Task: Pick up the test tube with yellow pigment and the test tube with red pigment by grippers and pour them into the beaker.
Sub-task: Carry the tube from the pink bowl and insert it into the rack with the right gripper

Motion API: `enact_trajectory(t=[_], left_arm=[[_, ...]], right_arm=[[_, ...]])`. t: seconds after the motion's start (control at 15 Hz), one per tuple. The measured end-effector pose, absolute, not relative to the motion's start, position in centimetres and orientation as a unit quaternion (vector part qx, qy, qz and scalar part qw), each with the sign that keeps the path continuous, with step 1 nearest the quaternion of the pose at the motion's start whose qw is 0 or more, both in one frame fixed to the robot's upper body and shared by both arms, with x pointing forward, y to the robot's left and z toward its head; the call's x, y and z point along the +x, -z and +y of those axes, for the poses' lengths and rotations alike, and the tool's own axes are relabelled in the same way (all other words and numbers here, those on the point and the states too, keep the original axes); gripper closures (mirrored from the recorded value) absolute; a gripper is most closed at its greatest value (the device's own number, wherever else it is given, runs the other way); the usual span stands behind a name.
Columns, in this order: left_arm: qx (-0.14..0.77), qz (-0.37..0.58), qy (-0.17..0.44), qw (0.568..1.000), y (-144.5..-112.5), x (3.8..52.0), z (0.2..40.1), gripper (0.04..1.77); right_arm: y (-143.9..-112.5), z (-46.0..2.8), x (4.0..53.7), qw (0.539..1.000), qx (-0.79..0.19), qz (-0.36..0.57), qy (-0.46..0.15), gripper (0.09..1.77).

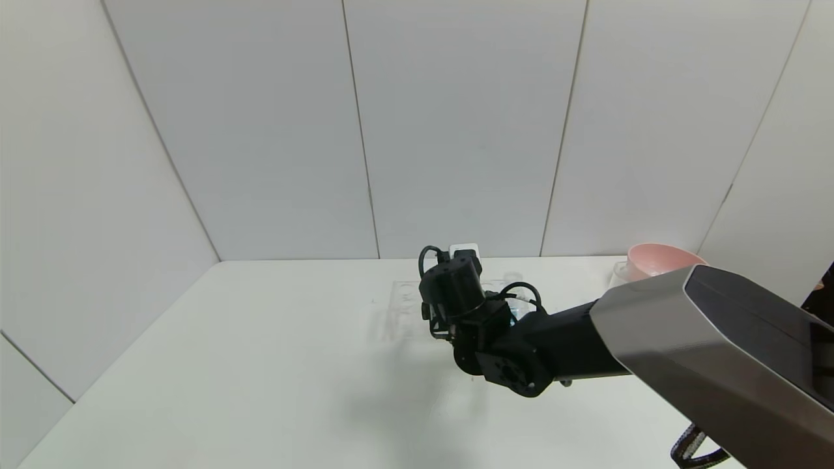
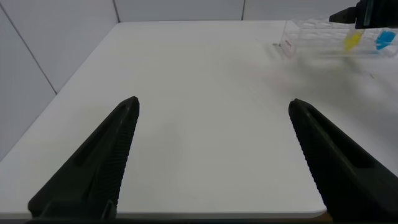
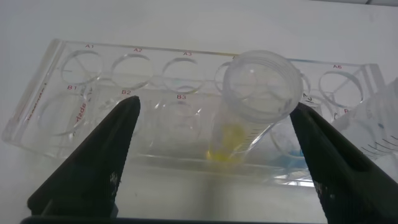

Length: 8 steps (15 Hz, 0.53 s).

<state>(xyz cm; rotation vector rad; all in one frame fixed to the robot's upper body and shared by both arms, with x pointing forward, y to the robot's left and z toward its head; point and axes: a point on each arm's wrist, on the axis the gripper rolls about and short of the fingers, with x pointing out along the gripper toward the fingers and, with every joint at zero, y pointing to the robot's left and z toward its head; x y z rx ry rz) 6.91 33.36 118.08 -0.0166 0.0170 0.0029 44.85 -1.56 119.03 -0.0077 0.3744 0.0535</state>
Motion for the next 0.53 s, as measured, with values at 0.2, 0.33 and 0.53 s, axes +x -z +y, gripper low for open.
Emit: enact_trajectory(t=[0.2,0.33,0.53], left_arm=[[-0.008,0.008,-0.001,1.000,-118.08,6.91,33.36,0.09],[-0.008,0.008,-0.001,1.000,-118.08,6.91,33.36,0.09],[-0.008,0.008,-0.001,1.000,-118.08,6.91,33.36,0.09]], right_arm=[[-119.03,-1.64,44.82,0.982,-0.005,0.187,-0.026,0.15],[-119.00,-1.68,44.77,0.982,-0.005,0.188,-0.026,0.15],[-119.08,-1.69,44.76,0.982,-0.003,0.186,-0.026,0.15]])
